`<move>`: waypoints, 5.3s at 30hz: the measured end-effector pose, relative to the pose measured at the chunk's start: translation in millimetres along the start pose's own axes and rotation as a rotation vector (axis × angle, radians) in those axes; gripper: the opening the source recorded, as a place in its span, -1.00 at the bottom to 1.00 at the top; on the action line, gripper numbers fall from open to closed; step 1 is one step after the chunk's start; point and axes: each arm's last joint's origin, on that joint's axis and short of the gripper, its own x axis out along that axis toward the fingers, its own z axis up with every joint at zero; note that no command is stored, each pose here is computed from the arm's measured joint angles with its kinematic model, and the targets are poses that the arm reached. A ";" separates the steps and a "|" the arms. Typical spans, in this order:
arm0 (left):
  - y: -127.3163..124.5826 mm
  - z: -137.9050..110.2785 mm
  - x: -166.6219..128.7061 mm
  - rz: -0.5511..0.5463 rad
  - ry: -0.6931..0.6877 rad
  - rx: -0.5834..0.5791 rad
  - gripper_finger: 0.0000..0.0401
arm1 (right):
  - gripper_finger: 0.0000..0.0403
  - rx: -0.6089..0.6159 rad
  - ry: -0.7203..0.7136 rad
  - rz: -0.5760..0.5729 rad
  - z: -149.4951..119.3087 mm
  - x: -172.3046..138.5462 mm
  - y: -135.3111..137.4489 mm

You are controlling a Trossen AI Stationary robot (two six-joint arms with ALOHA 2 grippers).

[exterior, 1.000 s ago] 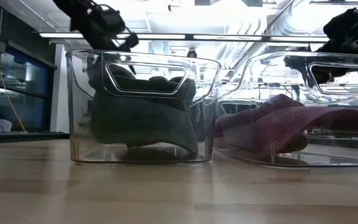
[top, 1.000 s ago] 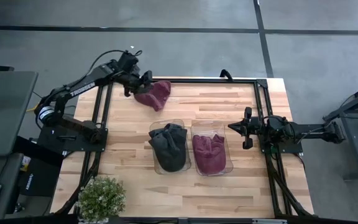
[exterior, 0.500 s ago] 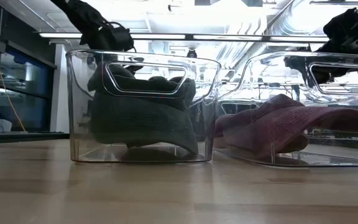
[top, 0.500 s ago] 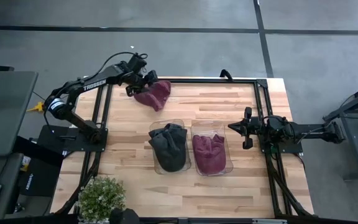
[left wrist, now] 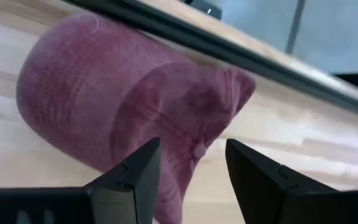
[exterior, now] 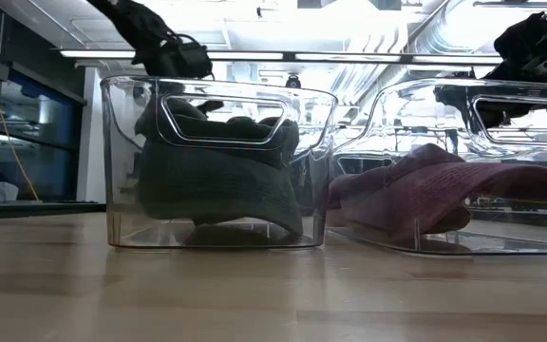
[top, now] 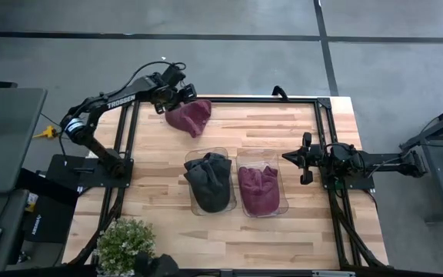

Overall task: Pick & Place hat
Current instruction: Put the red cap into the right transparent bin

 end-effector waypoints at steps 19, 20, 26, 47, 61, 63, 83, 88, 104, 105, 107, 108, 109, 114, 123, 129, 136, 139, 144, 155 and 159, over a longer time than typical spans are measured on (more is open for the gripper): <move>-49.3 -1.8 49.8 0.413 0.018 0.282 -0.14 | -0.98 0.000 0.000 0.000 0.0 0.0 0.0; -49.4 -2.9 54.5 0.419 0.021 0.296 -0.14 | -0.98 0.000 0.000 0.000 0.1 0.0 0.0; -43.1 -9.9 74.6 0.513 0.059 0.346 -0.14 | -0.96 0.000 -0.001 0.000 0.1 0.0 0.0; -38.6 -11.5 87.9 0.566 0.063 0.361 -0.31 | -0.97 0.000 0.000 0.000 0.0 0.0 0.0; -37.9 -12.5 91.2 0.566 0.084 0.367 -0.83 | -0.97 0.000 0.000 0.000 0.1 0.0 0.0; -38.3 -13.4 91.3 0.558 0.096 0.366 -0.95 | -0.97 0.000 0.000 0.000 0.0 0.0 0.0; -77.5 2.1 44.0 0.463 0.100 0.376 -1.00 | -0.97 0.000 0.000 0.000 0.1 0.0 0.0; -93.7 8.7 17.2 0.392 0.114 0.358 -1.00 | -0.97 0.000 0.000 0.000 0.0 0.0 0.0; -141.9 -9.7 -34.9 0.034 0.195 0.284 -1.00 | -0.97 0.001 -0.009 -0.002 0.9 0.0 0.0; -144.7 -12.8 -34.9 0.011 0.205 0.279 -1.00 | -0.97 0.001 -0.009 -0.001 0.9 0.0 0.0; -149.2 -19.0 -35.6 -0.027 0.228 0.273 -1.00 | -0.97 0.001 -0.010 -0.001 1.0 0.0 0.0; -151.5 -22.1 -36.0 -0.045 0.237 0.271 -1.00 | -0.97 0.002 -0.010 -0.001 1.0 0.0 0.0; -154.1 -25.0 -36.4 -0.066 0.244 0.272 -1.00 | -0.97 0.001 -0.011 -0.001 1.1 0.0 0.0; -164.5 -38.3 -38.6 -0.141 0.258 0.264 -1.00 | -0.98 0.077 -0.025 0.002 2.6 -0.1 0.1; -179.7 -45.1 -41.6 -0.271 0.251 0.197 -1.00 | -0.99 0.349 -0.115 -0.072 9.5 -0.6 -2.3; -190.0 -50.9 -45.0 -0.363 0.257 0.162 -1.00 | -0.97 0.417 -0.194 -0.197 14.0 -1.7 -6.2; -195.5 -54.4 -47.1 -0.401 0.231 0.135 -1.00 | -0.99 0.342 -0.298 -0.207 24.8 -4.1 -6.7; -195.5 -54.0 -47.0 -0.399 0.222 0.132 -1.00 | -0.99 0.312 -0.309 -0.226 29.1 -5.1 -7.0; -195.5 -54.1 -46.8 -0.398 0.221 0.133 -1.00 | -0.93 0.275 -0.315 -0.305 42.5 -5.9 -8.5; -195.6 -54.3 -46.2 -0.399 0.223 0.144 -1.00 | -0.32 0.535 -0.319 -0.417 56.1 6.1 -14.3; -195.7 -54.9 -46.3 -0.401 0.222 0.153 -1.00 | 0.00 0.702 -0.350 -0.430 60.7 10.9 -18.7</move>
